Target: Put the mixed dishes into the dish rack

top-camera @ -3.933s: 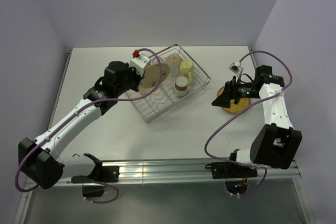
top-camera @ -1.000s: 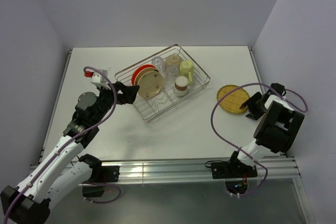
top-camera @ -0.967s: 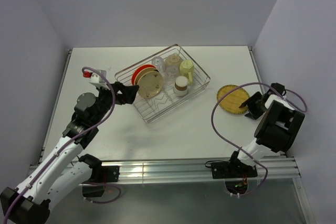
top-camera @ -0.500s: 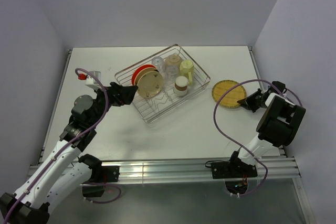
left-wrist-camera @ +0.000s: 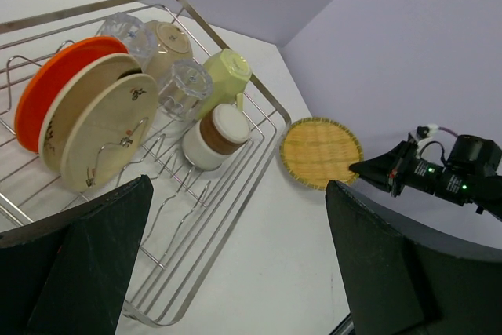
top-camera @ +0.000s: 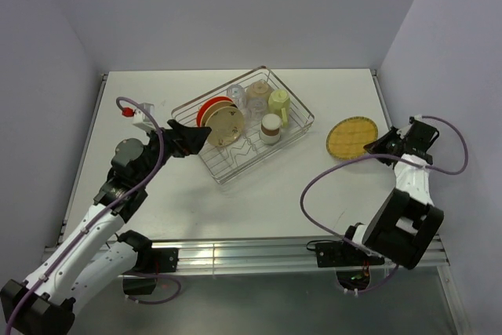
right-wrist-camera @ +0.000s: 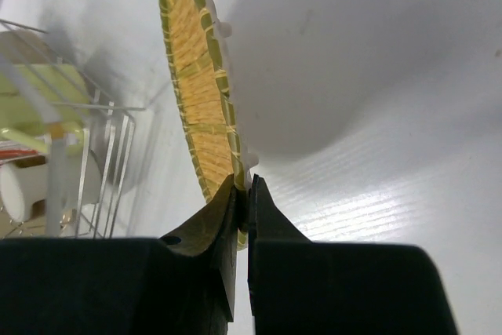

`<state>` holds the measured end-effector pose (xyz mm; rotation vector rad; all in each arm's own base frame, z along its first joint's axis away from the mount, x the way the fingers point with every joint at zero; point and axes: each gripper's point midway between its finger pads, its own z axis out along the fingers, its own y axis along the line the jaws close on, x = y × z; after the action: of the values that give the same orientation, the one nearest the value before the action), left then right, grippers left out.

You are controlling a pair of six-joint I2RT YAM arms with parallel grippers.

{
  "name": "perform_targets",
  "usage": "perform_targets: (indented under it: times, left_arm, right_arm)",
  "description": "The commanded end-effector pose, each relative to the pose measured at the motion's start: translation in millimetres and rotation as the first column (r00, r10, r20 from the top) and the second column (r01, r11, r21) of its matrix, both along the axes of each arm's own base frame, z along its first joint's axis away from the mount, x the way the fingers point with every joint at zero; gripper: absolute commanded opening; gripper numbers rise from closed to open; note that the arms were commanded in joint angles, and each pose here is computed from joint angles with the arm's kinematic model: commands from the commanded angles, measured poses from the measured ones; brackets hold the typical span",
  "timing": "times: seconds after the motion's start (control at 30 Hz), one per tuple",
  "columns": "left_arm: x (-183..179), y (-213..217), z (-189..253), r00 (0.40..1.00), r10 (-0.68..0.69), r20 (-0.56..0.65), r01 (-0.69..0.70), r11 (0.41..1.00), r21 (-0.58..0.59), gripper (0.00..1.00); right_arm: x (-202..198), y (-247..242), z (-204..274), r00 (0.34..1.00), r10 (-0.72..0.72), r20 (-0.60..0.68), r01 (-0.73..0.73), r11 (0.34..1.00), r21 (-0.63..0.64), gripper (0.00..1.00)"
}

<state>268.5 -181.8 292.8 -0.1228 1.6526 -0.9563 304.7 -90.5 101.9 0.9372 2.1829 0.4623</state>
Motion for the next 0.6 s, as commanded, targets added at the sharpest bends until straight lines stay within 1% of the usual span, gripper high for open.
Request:
perform_targets:
  times: [0.0, 0.03, 0.23, 0.33, 0.43, 0.5, 0.57]
  left_arm:
    - [-2.8, -12.8, 22.1, 0.997, -0.064, 0.040, 0.067, 0.995, -0.079, 0.99]
    - [-2.3, -14.2, 21.0, 0.997, -0.069, 0.038, 0.071, 0.994, -0.083, 0.99]
    - [-2.9, -24.3, 19.7, 0.992, -0.119, 0.039, 0.122, 0.986, -0.115, 0.99]
    - [-4.7, -30.5, 19.8, 0.987, -0.154, 0.046, 0.159, 0.979, -0.131, 0.99]
    - [-6.6, -39.3, 17.6, 0.977, -0.206, 0.049, 0.211, 0.968, -0.134, 0.99]
    - [-4.6, -46.3, 14.5, 0.970, -0.240, 0.046, 0.243, 0.963, -0.117, 0.99]
    - [-5.6, -54.4, 18.1, 0.956, -0.289, 0.061, 0.293, 0.951, -0.095, 0.99]
  right_arm:
    - [8.0, -8.0, 50.5, 0.984, 0.067, 0.163, -0.040, 0.986, -0.162, 0.00]
    - [9.0, -7.3, 63.2, 0.978, 0.081, 0.193, -0.045, 0.982, -0.183, 0.00]
    - [12.6, 7.2, 97.4, 0.943, 0.179, 0.282, -0.123, 0.971, -0.207, 0.00]
    - [14.8, 14.5, 118.4, 0.914, 0.227, 0.337, -0.155, 0.962, -0.226, 0.00]
    - [15.3, 24.3, 148.8, 0.862, 0.296, 0.411, -0.193, 0.942, -0.275, 0.00]
    - [15.3, 30.4, 172.5, 0.822, 0.342, 0.456, -0.210, 0.925, -0.317, 0.00]
    - [14.2, 35.2, 186.9, 0.795, 0.368, 0.482, -0.221, 0.916, -0.336, 0.00]
